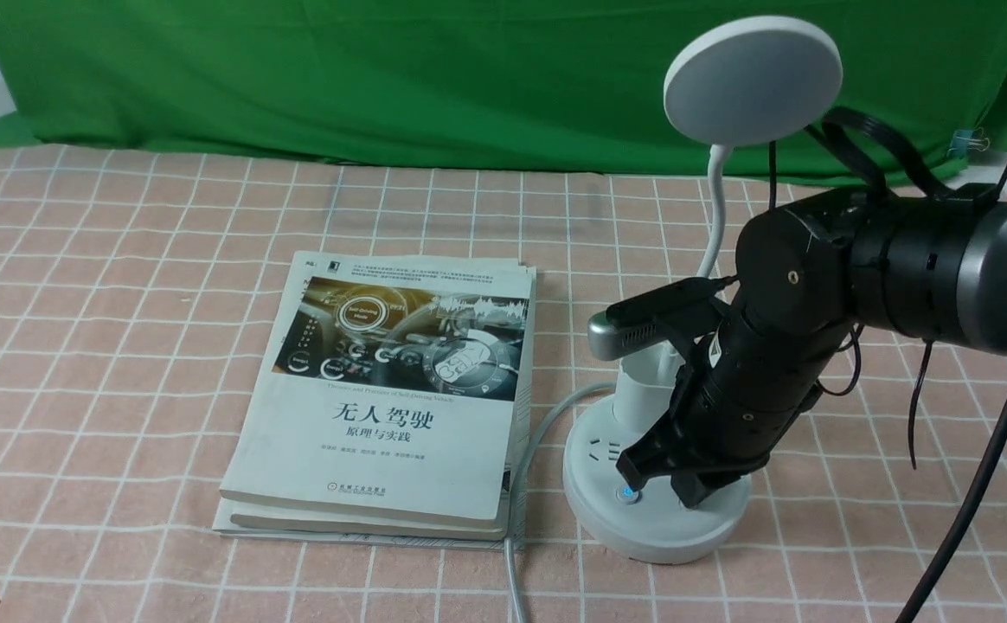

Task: Turn off the table lamp on the pink coffee tablecloth by hand.
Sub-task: 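Press the power button on the lamp base to turn the lamp off with the right gripper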

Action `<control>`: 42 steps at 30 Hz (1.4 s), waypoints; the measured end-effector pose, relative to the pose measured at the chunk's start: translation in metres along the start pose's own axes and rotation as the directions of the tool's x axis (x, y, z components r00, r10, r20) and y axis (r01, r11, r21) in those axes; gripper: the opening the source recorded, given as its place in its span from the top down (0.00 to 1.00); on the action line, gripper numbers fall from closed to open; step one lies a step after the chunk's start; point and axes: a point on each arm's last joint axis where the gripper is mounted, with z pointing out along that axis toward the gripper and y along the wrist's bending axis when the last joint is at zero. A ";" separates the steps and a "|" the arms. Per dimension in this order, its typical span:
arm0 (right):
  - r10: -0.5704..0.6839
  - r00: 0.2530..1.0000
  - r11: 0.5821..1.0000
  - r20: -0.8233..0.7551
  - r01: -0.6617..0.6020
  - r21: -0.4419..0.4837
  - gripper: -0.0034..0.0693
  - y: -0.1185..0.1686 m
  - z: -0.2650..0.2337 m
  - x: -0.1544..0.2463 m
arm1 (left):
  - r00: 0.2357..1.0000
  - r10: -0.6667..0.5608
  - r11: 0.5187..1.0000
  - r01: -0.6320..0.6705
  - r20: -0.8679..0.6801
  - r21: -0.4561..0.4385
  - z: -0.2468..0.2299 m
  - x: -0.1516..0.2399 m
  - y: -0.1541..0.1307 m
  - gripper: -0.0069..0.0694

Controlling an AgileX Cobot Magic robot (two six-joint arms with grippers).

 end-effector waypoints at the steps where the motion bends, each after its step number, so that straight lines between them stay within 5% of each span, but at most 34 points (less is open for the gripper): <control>1: 0.000 1.000 1.000 0.003 0.000 0.000 0.90 0.000 -0.001 0.001 | 1.000 0.000 1.000 0.000 0.000 0.000 0.000 0.000 0.000 0.90; 42: -0.019 0.998 1.000 0.062 0.020 -0.004 0.90 0.006 -0.017 0.002 | 1.000 0.000 1.000 0.000 0.000 0.000 0.000 0.000 0.000 0.90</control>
